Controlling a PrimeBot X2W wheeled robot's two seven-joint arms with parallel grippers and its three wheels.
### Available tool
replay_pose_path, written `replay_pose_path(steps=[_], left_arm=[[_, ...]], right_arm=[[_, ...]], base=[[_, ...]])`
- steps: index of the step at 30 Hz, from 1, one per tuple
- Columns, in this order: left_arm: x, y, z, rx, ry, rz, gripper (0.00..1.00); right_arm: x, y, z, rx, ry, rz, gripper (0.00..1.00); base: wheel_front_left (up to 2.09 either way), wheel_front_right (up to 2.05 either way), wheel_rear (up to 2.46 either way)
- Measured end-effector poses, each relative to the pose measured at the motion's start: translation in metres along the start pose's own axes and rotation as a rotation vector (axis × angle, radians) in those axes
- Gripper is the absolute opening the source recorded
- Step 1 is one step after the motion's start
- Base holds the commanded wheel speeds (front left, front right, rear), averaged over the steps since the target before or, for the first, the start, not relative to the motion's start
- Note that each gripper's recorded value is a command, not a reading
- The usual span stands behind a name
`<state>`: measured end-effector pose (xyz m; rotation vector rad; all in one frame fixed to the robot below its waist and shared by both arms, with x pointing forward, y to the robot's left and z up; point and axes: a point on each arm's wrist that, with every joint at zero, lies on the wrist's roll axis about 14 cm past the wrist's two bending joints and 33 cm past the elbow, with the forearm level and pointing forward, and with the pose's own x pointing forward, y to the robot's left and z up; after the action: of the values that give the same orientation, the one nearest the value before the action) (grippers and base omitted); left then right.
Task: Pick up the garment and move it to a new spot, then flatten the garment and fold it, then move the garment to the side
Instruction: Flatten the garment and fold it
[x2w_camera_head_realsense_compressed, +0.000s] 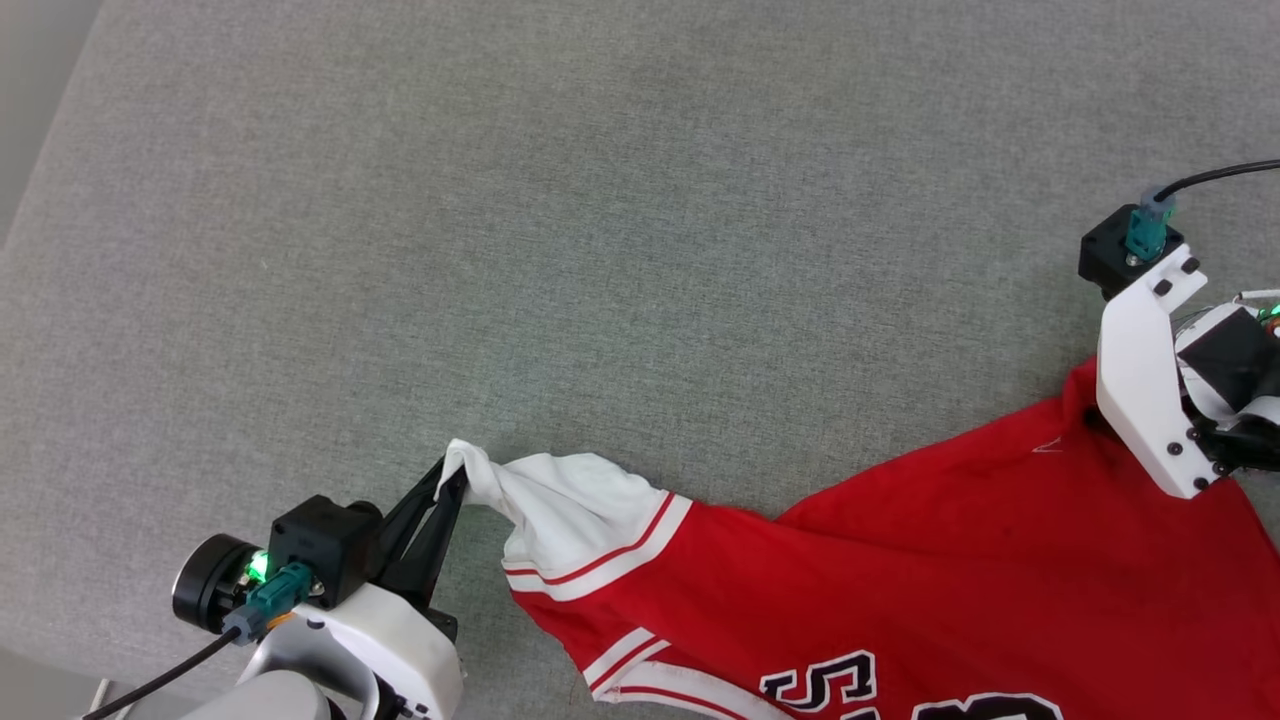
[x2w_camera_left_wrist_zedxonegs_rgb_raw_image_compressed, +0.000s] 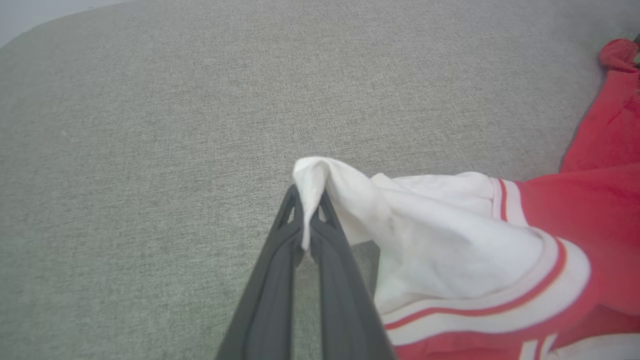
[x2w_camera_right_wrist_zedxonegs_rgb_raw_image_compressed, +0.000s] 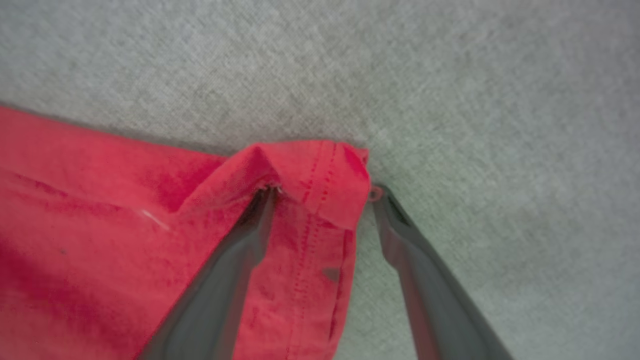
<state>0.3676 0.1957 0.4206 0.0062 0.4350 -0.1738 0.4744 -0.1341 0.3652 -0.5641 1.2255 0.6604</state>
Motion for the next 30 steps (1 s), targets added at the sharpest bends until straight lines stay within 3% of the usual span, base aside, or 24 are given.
replay_pose_path(steps=[2,3,9,16,24,30], left_arm=[[0.0,0.001,-0.002,-0.002,0.005,0.002,0.0],[0.0,0.002,-0.002,-0.002,0.003,0.008,0.0],[-0.004,-0.001,0.014,-0.047,-0.059,0.002,0.0],[-0.022,-0.002,0.051,0.027,-0.168,-0.024,0.0],[-0.013,-0.025,0.155,0.185,-0.412,-0.139,0.0],[0.014,-0.048,0.23,0.319,-0.543,-0.223,0.0]], right_arm=[[0.007,0.005,-0.001,-0.005,0.009,0.021,0.97],[0.008,0.005,-0.001,0.003,0.004,0.028,0.02],[-0.012,0.009,0.009,-0.02,-0.129,0.004,0.0],[-0.096,-0.005,0.042,-0.036,-0.422,-0.095,0.0],[-0.196,-0.033,0.067,0.013,-0.767,-0.243,0.0],[-0.237,-0.063,0.09,0.042,-0.948,-0.35,0.0]], base=[[0.0,0.0,0.0],[0.0,0.0,0.0],[0.0,0.0,0.0],[0.0,0.0,0.0],[0.0,0.0,0.0],[0.0,0.0,0.0]])
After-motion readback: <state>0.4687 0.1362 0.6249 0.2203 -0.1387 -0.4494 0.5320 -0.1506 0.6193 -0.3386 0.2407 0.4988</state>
